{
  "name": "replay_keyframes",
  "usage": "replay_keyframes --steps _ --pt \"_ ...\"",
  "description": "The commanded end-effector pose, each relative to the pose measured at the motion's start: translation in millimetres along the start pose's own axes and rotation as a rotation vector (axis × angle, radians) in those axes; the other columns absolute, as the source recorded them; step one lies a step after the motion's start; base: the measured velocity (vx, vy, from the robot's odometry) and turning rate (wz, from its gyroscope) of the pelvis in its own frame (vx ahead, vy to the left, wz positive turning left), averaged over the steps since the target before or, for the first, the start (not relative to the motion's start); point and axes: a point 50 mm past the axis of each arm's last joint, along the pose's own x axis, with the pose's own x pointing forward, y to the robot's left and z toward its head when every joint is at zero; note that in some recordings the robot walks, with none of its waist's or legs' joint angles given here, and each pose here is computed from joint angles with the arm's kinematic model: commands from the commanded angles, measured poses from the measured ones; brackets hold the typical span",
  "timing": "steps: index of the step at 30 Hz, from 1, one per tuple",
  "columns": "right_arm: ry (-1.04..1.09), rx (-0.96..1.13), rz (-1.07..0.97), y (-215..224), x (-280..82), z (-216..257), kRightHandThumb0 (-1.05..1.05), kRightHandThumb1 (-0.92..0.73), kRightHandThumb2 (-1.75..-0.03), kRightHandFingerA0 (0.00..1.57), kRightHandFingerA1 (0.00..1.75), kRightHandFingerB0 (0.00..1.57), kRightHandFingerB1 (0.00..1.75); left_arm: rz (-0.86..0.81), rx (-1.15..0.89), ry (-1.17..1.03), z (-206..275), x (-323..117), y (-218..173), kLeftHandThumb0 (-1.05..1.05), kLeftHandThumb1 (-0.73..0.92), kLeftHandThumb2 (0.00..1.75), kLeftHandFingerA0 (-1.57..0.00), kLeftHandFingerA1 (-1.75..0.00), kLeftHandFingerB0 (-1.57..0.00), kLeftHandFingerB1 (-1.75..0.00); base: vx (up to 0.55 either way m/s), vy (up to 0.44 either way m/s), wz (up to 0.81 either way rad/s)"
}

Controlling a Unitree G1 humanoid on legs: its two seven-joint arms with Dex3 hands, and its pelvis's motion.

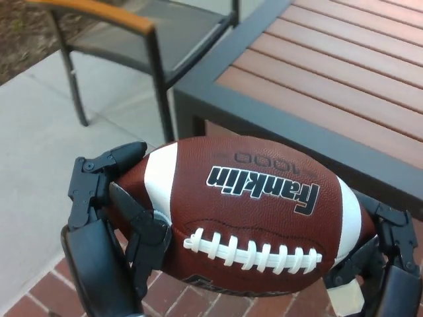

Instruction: Pick up a football using both hands and turn around and walk towards another desk and put it on the desk

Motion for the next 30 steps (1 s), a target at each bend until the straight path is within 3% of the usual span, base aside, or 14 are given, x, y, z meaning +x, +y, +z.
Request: replay_keyframes --steps 1,6,7,13,15,27,28,30 --pt "-0.162 0.187 0.37 56.6 -31.2 37.2 -0.32 -0.74 -0.71 0.84 1.61 0.76 1.42 -0.32 -0.242 0.06 13.7 -41.1 -46.7 -0.22 0.49 1.05 -0.98 -1.55 -0.84 -1.49 0.0 -0.11 0.87" --pt "-0.171 0.187 0.369 57.7 -28.7 37.7 -0.26 -0.69 -0.77 0.87 1.62 0.75 1.41 -0.319 -0.227 0.046 14.4 -39.4 -47.3 -0.29 0.51 1.06 -1.01 -1.54 -0.85 -1.46 -0.04 -0.174 1.06" --pt "-0.169 0.19 0.367 58.4 -28.1 38.0 -0.26 -0.66 -0.82 0.87 1.6 0.78 1.41 -0.318 -0.223 0.044 14.8 -38.6 -47.6 -0.22 0.49 1.04 -0.97 -1.55 -0.83 -1.51 -0.09 -0.355 0.27" --pt "-0.161 0.201 0.371 61.3 -27.6 38.3 -0.28 -0.69 -0.81 0.88 1.62 0.76 1.41 -0.318 -0.227 0.029 15.1 -37.5 -45.9 -0.24 0.55 0.96 -0.93 -1.58 -0.81 -1.52 -0.09 -0.234 0.88" --pt "-0.174 0.199 0.379 62.4 -26.7 38.3 -0.28 -0.69 -0.8 0.89 1.62 0.75 1.42 -0.314 -0.228 0.03 15.5 -37.5 -45.6 -0.25 0.58 0.91 -0.95 -1.57 -0.82 -1.52 -0.01 -0.041 1.0" --pt "-0.152 0.215 0.366 62.1 -26.6 38.3 -0.31 -0.69 -0.77 0.87 1.6 0.77 1.41 -0.342 -0.222 0.022 14.3 -35.8 -46.4 -0.26 0.53 0.98 -0.95 -1.59 -0.82 -1.53 0.04 0.116 1.09" --pt "-0.152 0.211 0.365 62.1 -27.1 37.5 -0.32 -0.7 -0.76 0.86 1.61 0.76 1.42 -0.338 -0.218 0.026 13.9 -36.1 -46.4 -0.39 0.56 0.86 -0.97 -1.54 -0.81 -1.46 0.05 -0.034 0.91" --pt "-0.152 0.206 0.365 62.0 -27.6 36.5 -0.32 -0.7 -0.76 0.86 1.61 0.76 1.42 -0.331 -0.212 0.031 13.5 -36.6 -46.6 -0.39 0.56 0.86 -0.97 -1.54 -0.81 -1.46 0.03 -0.028 0.99"
